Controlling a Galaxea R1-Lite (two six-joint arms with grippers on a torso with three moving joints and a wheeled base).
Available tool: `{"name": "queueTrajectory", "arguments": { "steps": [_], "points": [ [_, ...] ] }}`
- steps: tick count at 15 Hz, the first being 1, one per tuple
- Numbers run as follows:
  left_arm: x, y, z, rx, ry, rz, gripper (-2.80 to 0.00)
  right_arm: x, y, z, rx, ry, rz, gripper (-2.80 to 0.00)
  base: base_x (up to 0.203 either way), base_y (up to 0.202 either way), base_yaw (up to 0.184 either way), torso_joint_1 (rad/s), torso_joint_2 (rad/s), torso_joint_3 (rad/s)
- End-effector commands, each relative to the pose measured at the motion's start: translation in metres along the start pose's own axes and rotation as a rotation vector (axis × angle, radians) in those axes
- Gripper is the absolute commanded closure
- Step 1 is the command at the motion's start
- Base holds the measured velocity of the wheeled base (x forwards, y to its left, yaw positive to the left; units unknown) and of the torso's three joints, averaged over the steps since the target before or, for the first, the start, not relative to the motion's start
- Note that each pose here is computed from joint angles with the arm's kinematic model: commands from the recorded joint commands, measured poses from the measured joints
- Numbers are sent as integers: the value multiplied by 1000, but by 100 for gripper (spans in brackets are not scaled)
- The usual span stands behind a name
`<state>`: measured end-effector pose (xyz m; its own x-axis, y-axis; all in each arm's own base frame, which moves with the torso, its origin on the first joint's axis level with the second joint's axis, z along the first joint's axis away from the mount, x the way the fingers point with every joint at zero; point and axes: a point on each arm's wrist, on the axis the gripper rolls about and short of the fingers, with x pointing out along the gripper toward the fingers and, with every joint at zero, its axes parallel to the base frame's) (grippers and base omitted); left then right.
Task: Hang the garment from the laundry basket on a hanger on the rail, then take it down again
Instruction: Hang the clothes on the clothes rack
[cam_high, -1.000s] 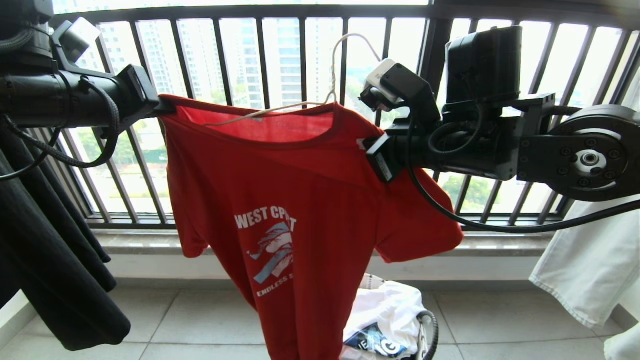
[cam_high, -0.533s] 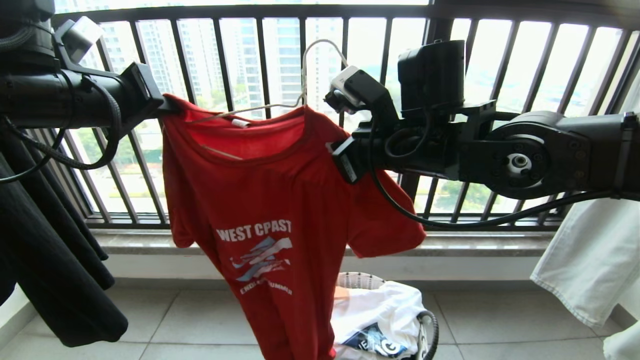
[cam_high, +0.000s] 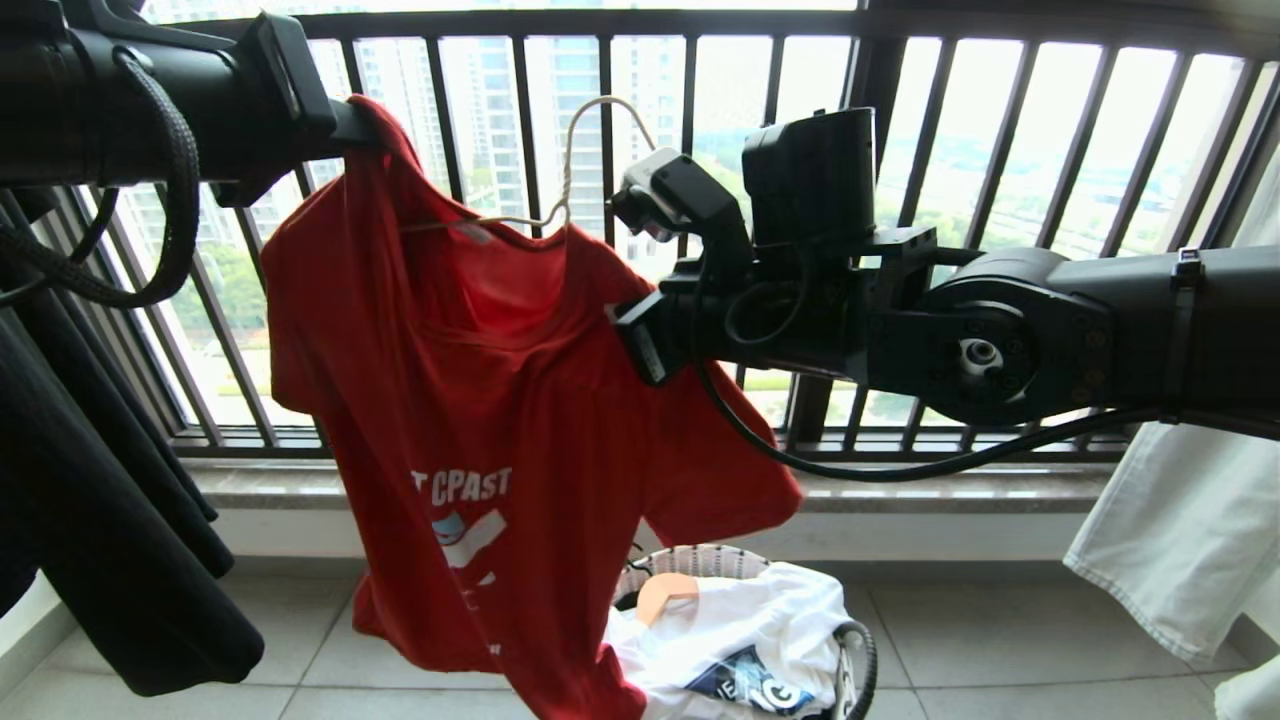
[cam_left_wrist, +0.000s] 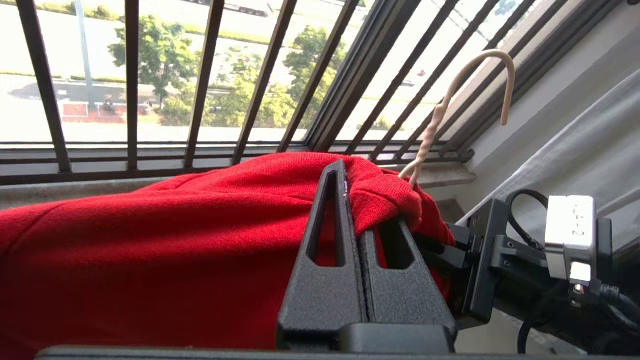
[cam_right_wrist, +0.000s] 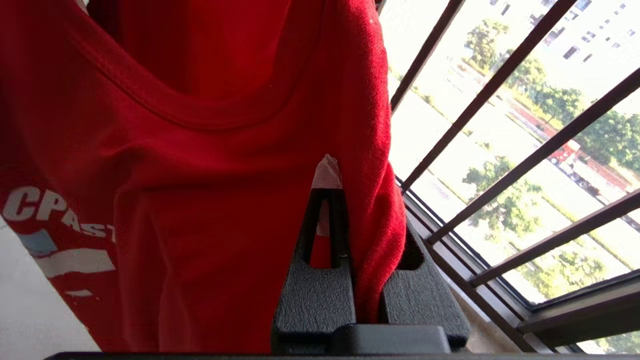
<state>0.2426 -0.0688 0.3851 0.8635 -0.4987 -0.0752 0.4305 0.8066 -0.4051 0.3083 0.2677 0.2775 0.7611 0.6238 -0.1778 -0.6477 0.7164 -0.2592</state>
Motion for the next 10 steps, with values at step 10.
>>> {"name": "queueTrajectory", "arguments": {
  "steps": [10],
  "points": [
    [69,-51,-10,292,-59,-121,0,0,-14,-16,130,-108,28,0,0,0,0,0,0,0]
  ]
}}
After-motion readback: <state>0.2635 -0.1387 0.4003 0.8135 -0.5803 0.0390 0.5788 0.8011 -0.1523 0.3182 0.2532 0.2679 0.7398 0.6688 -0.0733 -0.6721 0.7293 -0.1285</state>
